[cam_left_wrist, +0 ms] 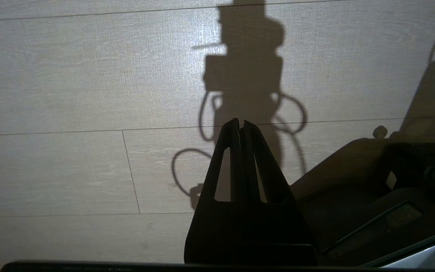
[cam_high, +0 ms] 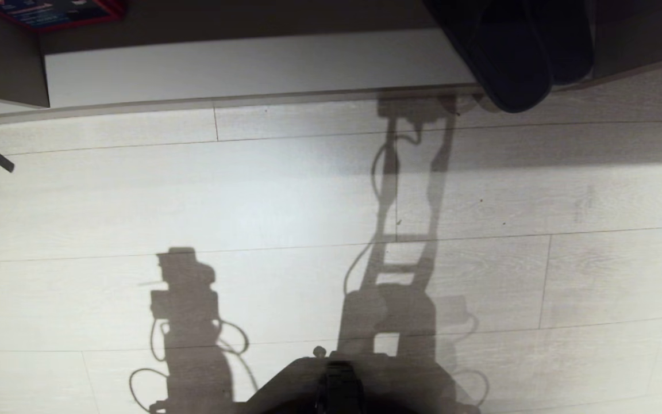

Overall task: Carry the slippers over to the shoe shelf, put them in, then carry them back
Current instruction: Pick up the slippers in the shoe cabinet

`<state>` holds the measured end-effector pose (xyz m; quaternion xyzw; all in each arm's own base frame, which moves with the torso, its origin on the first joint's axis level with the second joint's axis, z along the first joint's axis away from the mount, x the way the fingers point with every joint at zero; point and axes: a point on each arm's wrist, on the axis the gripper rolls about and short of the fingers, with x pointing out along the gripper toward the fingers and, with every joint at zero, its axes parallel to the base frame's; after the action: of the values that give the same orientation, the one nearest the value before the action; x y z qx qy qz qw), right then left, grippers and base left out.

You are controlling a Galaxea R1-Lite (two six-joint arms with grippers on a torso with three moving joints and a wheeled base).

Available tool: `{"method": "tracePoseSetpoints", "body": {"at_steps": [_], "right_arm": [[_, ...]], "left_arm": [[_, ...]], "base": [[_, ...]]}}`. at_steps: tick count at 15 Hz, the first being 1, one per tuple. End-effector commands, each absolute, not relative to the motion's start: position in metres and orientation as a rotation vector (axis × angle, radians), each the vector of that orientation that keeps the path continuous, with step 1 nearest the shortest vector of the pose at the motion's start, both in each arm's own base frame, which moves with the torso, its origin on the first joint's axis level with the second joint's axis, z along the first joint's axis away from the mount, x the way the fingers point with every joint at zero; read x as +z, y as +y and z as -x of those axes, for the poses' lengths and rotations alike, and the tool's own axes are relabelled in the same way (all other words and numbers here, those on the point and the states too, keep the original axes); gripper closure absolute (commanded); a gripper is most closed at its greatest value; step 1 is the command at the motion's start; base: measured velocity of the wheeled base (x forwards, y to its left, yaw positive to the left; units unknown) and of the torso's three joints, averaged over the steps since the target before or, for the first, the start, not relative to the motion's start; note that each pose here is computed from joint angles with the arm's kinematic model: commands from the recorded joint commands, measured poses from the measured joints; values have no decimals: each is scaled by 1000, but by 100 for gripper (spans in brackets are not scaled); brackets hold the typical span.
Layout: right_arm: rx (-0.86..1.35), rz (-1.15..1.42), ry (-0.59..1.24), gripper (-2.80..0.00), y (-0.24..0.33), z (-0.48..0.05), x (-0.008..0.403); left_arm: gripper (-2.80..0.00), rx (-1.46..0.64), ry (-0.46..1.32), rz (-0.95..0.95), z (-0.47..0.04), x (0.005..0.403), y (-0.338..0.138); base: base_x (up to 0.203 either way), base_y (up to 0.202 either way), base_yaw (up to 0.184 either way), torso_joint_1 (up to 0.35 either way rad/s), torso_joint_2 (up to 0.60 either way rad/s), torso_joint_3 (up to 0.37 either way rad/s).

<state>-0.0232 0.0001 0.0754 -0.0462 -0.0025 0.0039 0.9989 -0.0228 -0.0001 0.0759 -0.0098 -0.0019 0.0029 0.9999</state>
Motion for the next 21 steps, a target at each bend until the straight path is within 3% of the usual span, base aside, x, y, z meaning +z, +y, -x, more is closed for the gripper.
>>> {"method": "tracePoseSetpoints", "body": {"at_steps": [1, 11, 21], "right_arm": [[9, 100, 0, 0, 0, 23, 75], [11, 100, 1, 0, 0, 23, 76], [11, 95, -1, 0, 0, 23, 75]], "left_arm": [[0, 6, -4, 20, 23, 76, 0], [0, 8, -4, 20, 23, 76, 0], [0, 7, -3, 23, 23, 76, 0]], "base": [[0, 0, 0, 0, 0, 0], [0, 0, 0, 1, 0, 12], [0, 0, 0, 0, 2, 193]]}}
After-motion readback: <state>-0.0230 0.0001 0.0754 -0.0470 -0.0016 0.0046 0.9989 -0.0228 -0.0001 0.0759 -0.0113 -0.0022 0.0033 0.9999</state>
